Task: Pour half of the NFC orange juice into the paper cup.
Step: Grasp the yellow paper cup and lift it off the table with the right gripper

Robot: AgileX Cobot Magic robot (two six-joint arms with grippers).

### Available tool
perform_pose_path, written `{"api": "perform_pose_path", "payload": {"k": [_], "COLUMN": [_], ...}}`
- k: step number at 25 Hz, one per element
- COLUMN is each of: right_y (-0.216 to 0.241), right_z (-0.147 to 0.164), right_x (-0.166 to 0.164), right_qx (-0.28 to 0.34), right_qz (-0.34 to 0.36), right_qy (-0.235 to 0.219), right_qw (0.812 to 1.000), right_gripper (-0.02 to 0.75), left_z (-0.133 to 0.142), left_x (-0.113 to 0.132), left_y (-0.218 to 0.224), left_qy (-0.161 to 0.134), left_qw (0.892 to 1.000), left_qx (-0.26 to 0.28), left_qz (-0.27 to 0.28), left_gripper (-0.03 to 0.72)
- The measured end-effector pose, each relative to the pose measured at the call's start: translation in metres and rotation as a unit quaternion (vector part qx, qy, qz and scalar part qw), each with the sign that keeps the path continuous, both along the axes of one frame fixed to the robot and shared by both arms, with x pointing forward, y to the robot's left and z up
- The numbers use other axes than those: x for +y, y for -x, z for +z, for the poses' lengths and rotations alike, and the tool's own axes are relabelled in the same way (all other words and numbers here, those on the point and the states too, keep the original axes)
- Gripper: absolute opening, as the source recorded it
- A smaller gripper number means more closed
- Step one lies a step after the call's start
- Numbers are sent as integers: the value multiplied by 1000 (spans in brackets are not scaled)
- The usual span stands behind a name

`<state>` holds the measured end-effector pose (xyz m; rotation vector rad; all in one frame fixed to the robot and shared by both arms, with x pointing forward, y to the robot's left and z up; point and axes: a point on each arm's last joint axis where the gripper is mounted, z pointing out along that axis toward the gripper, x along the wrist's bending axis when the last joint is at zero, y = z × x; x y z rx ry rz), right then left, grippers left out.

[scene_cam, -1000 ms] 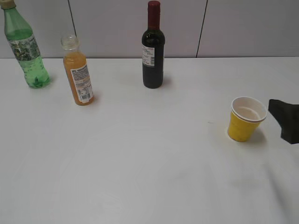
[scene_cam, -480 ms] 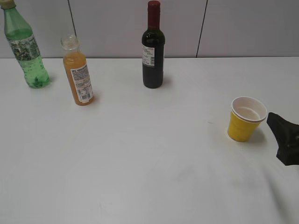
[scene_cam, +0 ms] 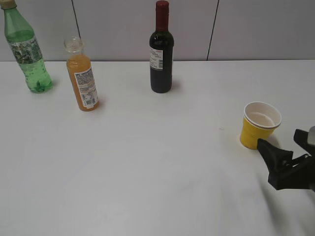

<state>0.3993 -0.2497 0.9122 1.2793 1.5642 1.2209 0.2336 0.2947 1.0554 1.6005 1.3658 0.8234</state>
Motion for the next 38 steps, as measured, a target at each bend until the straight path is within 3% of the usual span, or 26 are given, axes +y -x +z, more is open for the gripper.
{"api": "perform_pose_path", "payload": {"k": [6,15,38], "right_y": [0,-1,-46], "right_z": [-23,-45,-63], "right_x": [1,0,14], "right_qx": [65,126,120], "right_qz": [1,-16,-57], "right_qy": [22,9,-33], "right_qw": [998,992,991], "right_gripper": [637,637,627], "left_z": [0,0,0], "left_x": [0,0,0], "left_y": [0,0,0], "left_qy": [0,0,0], "left_qw": [1000,1000,1000], "left_qx": [0,0,0], "left_qz": [0,0,0], "left_gripper": [437,437,437]}}
